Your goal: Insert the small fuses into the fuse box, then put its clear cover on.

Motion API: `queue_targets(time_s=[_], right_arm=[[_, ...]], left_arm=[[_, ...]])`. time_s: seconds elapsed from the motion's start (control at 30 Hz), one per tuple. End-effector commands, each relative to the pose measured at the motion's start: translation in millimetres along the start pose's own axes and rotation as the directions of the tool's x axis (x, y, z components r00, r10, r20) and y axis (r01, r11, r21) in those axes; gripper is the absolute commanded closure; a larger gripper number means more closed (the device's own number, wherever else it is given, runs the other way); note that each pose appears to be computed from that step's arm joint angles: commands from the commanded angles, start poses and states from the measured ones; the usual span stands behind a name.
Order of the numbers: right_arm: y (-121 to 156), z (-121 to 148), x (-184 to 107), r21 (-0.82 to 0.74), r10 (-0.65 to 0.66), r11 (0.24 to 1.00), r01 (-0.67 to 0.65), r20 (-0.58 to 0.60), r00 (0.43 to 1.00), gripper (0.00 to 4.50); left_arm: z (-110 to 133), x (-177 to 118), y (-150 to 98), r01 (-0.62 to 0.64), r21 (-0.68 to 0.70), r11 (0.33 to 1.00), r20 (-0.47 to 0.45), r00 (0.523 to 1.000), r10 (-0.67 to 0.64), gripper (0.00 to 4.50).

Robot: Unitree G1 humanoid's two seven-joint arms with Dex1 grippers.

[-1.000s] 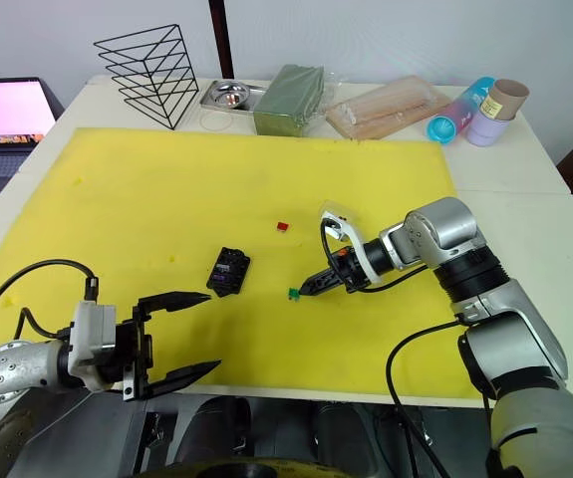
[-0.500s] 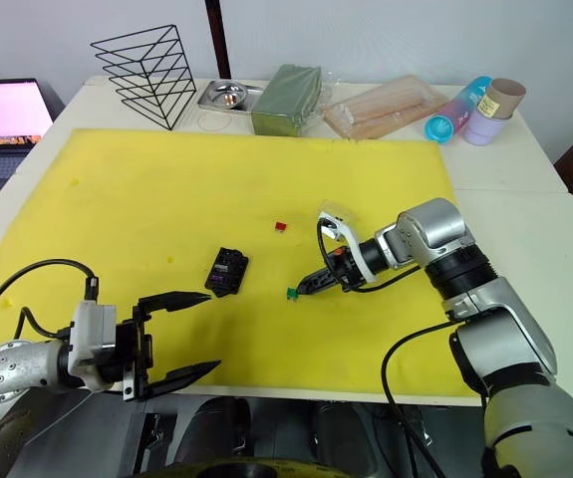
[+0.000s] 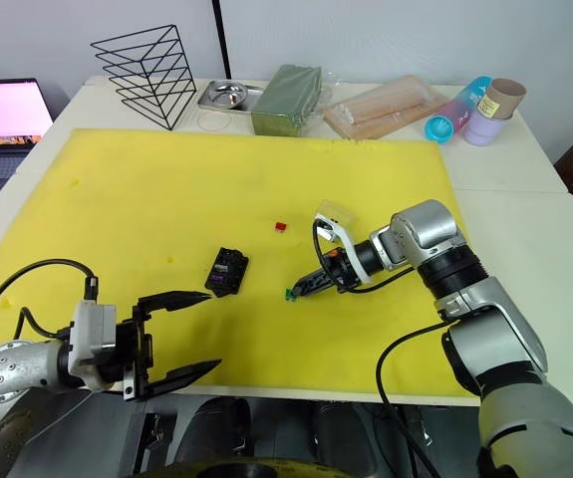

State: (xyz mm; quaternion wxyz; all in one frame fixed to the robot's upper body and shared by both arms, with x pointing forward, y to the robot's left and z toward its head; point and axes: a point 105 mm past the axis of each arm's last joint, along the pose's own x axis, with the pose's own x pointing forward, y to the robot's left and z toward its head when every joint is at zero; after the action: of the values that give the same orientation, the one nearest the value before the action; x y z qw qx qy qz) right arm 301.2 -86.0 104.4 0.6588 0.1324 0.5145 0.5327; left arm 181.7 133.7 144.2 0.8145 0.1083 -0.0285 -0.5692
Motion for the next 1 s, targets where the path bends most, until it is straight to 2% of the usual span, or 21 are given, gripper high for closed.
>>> queue_targets(time_s=[0.03,0.33,0.53,0.63,0.8,0.93,1.0], right_arm=[[2,5,0,-0.024,-0.004,1.000,0.004,0.006,1.000,4.49],[2,7,-4,-0.035,-0.012,0.999,0.013,0.031,0.999,4.49],[54,31,-18,-0.244,0.038,0.970,-0.003,0.139,0.990,4.49],[78,38,-18,-0.440,0.004,0.893,0.093,0.215,0.977,4.49],[96,41,-4,-0.615,-0.076,0.747,0.251,0.297,0.952,4.49],[103,56,6,-0.618,-0.090,0.717,0.324,0.379,0.921,4.49],[103,64,12,-0.612,-0.110,0.703,0.362,0.410,0.906,4.49]], left_arm=[[5,3,-4,0.017,0.020,1.000,0.011,1.000,-0.017,0.00],[4,3,-4,0.012,0.023,1.000,0.012,1.000,-0.012,0.00],[8,-11,4,-0.094,-0.007,0.996,0.030,0.995,0.094,0.00],[7,-22,15,-0.230,-0.049,0.972,0.035,0.972,0.232,0.00],[5,-36,31,-0.414,-0.107,0.904,0.040,0.907,0.420,0.00],[-3,-40,35,-0.422,-0.113,0.899,-0.003,0.905,0.425,0.00],[-6,-44,46,-0.437,-0.109,0.893,-0.017,0.899,0.438,0.00]])
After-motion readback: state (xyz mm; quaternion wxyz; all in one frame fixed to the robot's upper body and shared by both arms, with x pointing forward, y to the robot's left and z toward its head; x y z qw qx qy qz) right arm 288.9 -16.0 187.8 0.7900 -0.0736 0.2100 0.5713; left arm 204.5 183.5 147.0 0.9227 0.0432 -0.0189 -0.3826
